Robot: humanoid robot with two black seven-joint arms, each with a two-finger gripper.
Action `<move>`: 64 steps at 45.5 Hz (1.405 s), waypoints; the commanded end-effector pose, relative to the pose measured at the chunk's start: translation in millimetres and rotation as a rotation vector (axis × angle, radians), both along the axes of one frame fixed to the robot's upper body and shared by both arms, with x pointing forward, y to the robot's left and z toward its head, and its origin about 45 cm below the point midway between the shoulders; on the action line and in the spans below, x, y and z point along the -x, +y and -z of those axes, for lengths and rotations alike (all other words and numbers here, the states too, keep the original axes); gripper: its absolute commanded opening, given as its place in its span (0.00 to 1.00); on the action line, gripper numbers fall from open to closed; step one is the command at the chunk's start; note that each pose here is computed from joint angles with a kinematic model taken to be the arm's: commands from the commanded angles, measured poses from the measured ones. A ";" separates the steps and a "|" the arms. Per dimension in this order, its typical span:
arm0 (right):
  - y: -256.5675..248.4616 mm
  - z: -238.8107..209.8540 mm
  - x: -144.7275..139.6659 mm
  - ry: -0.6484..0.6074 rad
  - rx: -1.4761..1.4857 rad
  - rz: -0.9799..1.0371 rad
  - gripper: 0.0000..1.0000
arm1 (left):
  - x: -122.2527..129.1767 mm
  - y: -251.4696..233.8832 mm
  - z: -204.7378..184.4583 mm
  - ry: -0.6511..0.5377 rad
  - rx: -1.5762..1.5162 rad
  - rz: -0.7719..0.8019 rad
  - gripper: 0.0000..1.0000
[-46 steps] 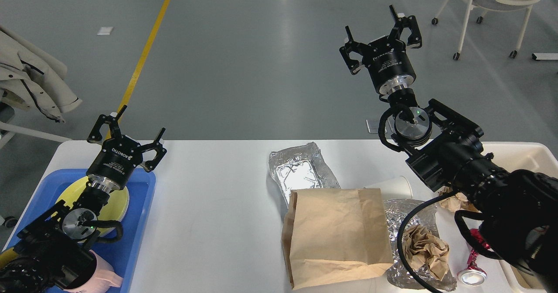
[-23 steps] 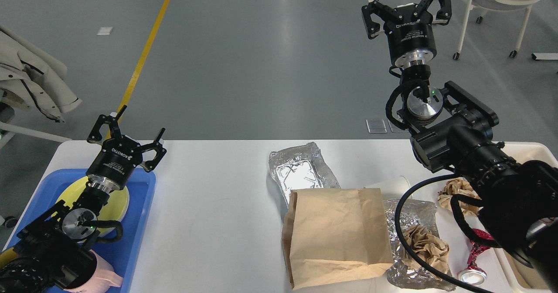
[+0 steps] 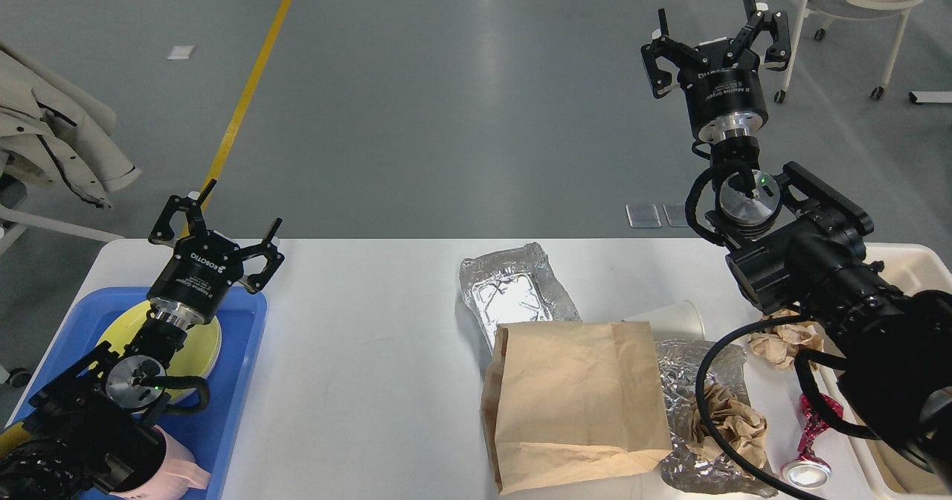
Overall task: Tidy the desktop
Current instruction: 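Raise the right gripper up and away from the paper bag, then lower the right gripper and grasp the brown paper bag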
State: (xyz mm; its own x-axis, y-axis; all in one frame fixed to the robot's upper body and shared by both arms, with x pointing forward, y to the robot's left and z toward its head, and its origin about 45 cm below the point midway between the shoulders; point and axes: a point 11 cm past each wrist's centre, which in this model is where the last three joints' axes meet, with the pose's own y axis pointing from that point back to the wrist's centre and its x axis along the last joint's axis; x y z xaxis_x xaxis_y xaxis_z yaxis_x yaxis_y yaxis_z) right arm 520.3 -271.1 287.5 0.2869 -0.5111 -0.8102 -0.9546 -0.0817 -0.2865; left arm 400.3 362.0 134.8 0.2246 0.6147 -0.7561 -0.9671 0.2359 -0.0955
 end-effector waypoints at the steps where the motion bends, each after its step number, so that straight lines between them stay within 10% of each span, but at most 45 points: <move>1: 1.7 -4.5 -5.6 0.014 0.124 -0.006 1.00 | 0.1 0.0 0.0 -0.001 0.001 0.001 1.00; 20: -19.4 -51.8 -15.5 -0.053 0.235 0.002 1.00 | 0.1 -0.1 0.0 0.000 0.000 0.002 1.00; 39: 87.8 -55.0 -0.7 -0.026 1.906 -0.573 1.00 | 0.1 0.1 0.1 0.000 0.000 0.000 1.00; 50: 48.6 -94.9 68.9 0.159 2.355 -0.950 1.00 | 0.1 0.1 0.1 0.000 0.000 0.000 1.00; 64: 26.9 -116.9 204.4 0.399 2.093 -1.388 1.00 | 0.1 0.1 0.1 0.000 0.000 0.000 1.00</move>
